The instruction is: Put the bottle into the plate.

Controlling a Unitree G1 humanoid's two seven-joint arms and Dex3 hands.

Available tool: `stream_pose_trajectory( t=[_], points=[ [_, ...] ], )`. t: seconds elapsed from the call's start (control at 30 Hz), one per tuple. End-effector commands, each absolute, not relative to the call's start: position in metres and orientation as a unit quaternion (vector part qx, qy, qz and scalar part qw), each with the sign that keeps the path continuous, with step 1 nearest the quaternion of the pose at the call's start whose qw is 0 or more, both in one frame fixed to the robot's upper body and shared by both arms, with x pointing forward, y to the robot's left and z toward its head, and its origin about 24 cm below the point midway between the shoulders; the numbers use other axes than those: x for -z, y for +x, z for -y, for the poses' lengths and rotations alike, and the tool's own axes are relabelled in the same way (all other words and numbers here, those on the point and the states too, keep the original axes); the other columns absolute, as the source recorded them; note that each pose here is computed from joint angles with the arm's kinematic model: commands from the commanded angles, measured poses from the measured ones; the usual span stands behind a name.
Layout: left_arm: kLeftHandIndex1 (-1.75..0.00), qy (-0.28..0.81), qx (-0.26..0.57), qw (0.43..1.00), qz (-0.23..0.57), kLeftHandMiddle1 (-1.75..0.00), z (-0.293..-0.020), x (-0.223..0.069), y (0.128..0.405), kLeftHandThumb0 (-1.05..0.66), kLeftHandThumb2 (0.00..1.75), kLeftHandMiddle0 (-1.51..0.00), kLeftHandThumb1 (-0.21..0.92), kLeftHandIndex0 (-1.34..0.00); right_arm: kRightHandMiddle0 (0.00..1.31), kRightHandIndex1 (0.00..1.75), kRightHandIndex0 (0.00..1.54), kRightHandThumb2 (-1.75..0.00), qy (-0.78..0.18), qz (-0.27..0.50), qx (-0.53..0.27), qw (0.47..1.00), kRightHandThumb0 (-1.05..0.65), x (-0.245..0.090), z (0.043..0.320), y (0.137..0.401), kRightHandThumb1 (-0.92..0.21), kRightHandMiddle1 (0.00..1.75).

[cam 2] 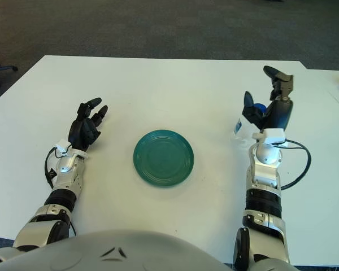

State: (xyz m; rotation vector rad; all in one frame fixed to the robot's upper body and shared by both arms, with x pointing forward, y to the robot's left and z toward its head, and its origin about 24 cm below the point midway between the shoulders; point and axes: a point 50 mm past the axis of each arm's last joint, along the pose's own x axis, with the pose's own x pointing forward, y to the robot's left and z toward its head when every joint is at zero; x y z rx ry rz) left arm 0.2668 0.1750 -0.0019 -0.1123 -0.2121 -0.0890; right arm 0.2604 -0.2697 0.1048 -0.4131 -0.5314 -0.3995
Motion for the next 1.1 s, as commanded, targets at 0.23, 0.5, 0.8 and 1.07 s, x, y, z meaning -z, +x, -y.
stream_pose_trajectory(
  t=[0.23, 0.5, 0.8, 1.07],
  points=[
    [-0.9, -0.074, 0.029, 0.995, 0.056, 0.0, -0.184, 0.03, 0.241, -0.68, 1.0, -0.37, 0.92, 0.0, 0.0, 0.0, 0.0, -0.83, -0.288, 0.256, 0.154, 0.91, -1.05, -0.104, 0.265, 0.26, -0.92, 0.01],
    [-0.88, -0.075, 0.032, 0.995, 0.058, 0.0, -0.187, 0.029, 0.242, -0.68, 1.0, -0.37, 0.92, 0.0, 0.0, 0.0, 0.0, -0.81, -0.313, 0.255, 0.131, 0.905, -1.05, -0.099, 0.26, 0.262, -0.92, 0.0],
    [-0.88, -0.077, 0.033, 0.994, 0.063, 0.0, -0.19, 0.028, 0.243, -0.65, 1.01, -0.37, 0.92, 0.0, 0.0, 0.0, 0.0, -0.79, -0.306, 0.264, 0.126, 0.906, -1.05, -0.097, 0.252, 0.263, -0.92, 0.0],
    [-0.87, -0.077, 0.038, 0.994, 0.067, 0.0, -0.192, 0.027, 0.243, -0.66, 1.01, -0.37, 0.92, 0.0, 0.0, 0.0, 0.0, -0.77, -0.293, 0.274, 0.114, 0.909, -1.05, -0.098, 0.246, 0.264, -0.92, 0.0]
  ],
)
